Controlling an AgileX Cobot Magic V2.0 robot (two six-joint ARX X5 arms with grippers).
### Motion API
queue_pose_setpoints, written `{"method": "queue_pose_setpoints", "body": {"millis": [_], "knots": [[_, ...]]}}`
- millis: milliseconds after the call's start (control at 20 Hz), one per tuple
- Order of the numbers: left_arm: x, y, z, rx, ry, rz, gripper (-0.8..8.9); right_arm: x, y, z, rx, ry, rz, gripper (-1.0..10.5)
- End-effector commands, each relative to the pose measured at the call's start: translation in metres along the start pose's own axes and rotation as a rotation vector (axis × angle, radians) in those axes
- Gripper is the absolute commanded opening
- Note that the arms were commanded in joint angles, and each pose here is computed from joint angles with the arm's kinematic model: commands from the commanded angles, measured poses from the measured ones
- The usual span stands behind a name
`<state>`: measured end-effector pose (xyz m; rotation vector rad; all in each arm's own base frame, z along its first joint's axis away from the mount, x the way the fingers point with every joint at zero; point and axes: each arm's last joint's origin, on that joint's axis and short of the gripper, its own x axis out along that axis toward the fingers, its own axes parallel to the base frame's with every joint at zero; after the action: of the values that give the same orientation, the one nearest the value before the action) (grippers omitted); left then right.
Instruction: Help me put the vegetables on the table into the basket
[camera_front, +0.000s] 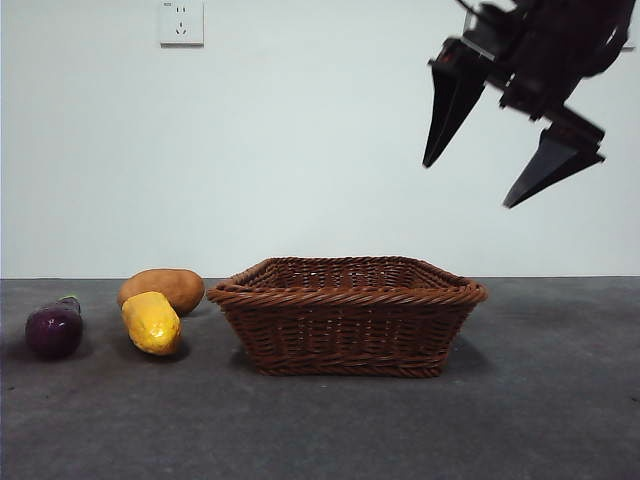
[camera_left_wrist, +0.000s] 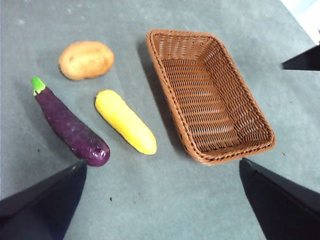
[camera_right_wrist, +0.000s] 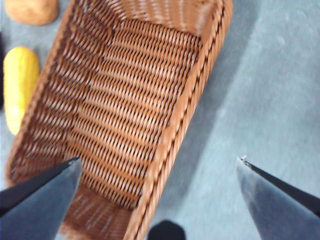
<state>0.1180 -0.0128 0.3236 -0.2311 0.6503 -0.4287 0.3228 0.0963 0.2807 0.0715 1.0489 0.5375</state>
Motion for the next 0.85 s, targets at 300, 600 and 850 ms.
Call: {"method": "queue_pose_setpoints", "body": {"millis": [300,600,850], "knots": [[0.002,0.001,0.001,0.007,0.005,0.002,5.66,0.044,-0.01,0.006,0.023,0.025,-0.016,5.7],[0.01,0.005,0.004,-0.007,0.032,0.004,5.66,0.087,-0.013,0.005,0.026,0.06,-0.031,5.6],[0.011,0.005,0.005,-0.008,0.034,0.004,5.66,0.114,-0.015,0.001,0.049,0.087,-0.034,4.5]]}}
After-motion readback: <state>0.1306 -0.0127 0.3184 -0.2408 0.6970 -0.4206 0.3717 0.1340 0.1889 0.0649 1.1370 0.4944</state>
